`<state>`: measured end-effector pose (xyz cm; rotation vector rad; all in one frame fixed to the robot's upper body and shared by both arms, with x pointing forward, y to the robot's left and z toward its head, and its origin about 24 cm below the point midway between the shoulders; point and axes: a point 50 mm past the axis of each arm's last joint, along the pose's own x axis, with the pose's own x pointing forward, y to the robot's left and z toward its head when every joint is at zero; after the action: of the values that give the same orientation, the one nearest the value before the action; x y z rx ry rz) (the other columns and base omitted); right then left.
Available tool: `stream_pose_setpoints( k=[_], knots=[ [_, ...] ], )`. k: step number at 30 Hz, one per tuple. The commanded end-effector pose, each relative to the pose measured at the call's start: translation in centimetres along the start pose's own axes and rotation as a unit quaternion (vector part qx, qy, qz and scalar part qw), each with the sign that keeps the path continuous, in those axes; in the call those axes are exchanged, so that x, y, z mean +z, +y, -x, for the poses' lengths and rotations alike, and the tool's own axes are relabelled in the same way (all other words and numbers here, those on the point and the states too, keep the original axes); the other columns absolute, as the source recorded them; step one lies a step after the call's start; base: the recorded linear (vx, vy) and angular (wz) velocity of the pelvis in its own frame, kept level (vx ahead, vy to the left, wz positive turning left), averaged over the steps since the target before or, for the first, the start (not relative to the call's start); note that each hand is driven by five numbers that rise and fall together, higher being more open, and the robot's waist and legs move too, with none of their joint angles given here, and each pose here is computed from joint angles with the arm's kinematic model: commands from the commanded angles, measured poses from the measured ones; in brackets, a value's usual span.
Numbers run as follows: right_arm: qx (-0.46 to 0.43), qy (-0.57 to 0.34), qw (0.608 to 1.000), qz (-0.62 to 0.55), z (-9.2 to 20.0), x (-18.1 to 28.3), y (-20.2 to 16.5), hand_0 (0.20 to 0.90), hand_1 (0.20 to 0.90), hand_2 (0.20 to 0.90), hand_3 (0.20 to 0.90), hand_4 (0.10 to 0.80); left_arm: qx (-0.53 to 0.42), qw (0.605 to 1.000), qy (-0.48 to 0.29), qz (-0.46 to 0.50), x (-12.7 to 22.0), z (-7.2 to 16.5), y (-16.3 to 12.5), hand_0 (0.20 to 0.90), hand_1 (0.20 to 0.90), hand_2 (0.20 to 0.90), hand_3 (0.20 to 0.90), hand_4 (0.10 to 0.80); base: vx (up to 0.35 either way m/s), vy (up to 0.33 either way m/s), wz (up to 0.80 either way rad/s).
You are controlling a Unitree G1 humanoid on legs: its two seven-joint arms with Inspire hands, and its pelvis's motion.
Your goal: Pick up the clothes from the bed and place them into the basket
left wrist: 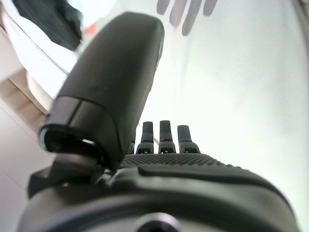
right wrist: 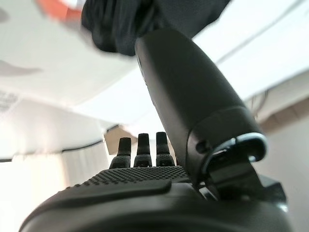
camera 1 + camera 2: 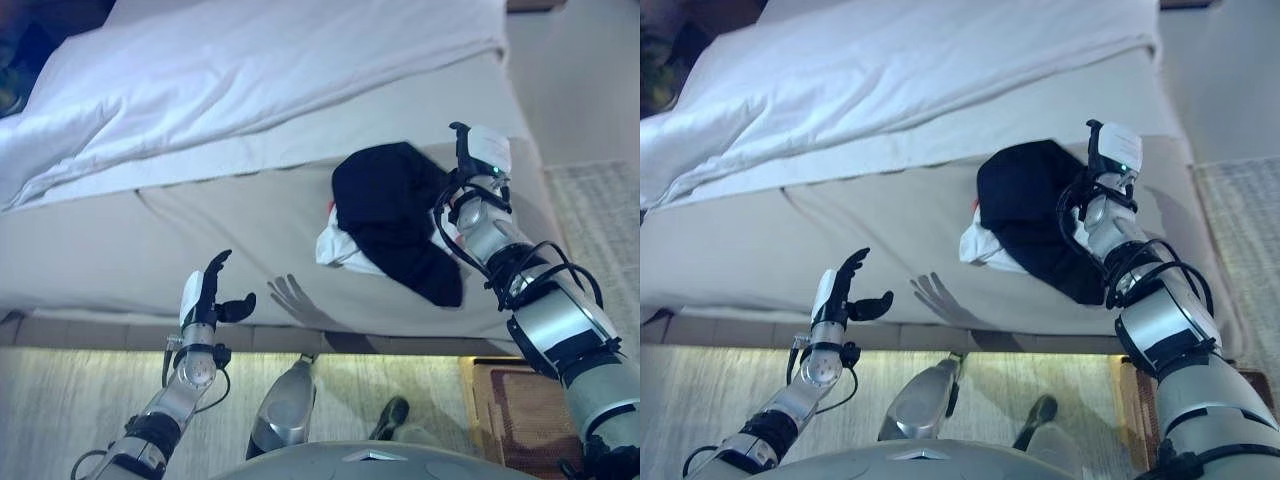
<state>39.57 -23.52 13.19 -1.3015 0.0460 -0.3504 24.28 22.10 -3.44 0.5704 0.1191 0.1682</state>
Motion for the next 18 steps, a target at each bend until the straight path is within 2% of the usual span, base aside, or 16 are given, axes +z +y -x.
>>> stream_pose_setpoints(
  k=[1,8,18],
  knots=[
    [-0.091,-0.088,0.991,0.033,-1.9,5.0,-5.5,0.9,0.9,0.9,0.9,0.8,0.049,0.988,-0.136,0.048,5.3,-2.4,2.7,0.9,0.9,0.9,0.9,0.8,0.037,-0.015,0.16],
    [-0.089,-0.045,0.994,0.04,-3.0,4.8,-7.5,0.9,0.9,0.9,0.9,0.8,0.055,0.978,-0.186,0.073,7.7,-2.8,3.5,0.9,0.9,0.9,0.9,0.8,-0.025,0.047,0.07],
    [-0.093,0.04,0.991,0.083,-4.2,2.2,-11.4,0.9,0.9,0.9,0.9,0.8,0.058,0.968,-0.225,0.1,8.8,-2.0,4.2,0.9,0.9,0.9,0.9,0.8,-0.032,0.03,0.06]
  ],
)
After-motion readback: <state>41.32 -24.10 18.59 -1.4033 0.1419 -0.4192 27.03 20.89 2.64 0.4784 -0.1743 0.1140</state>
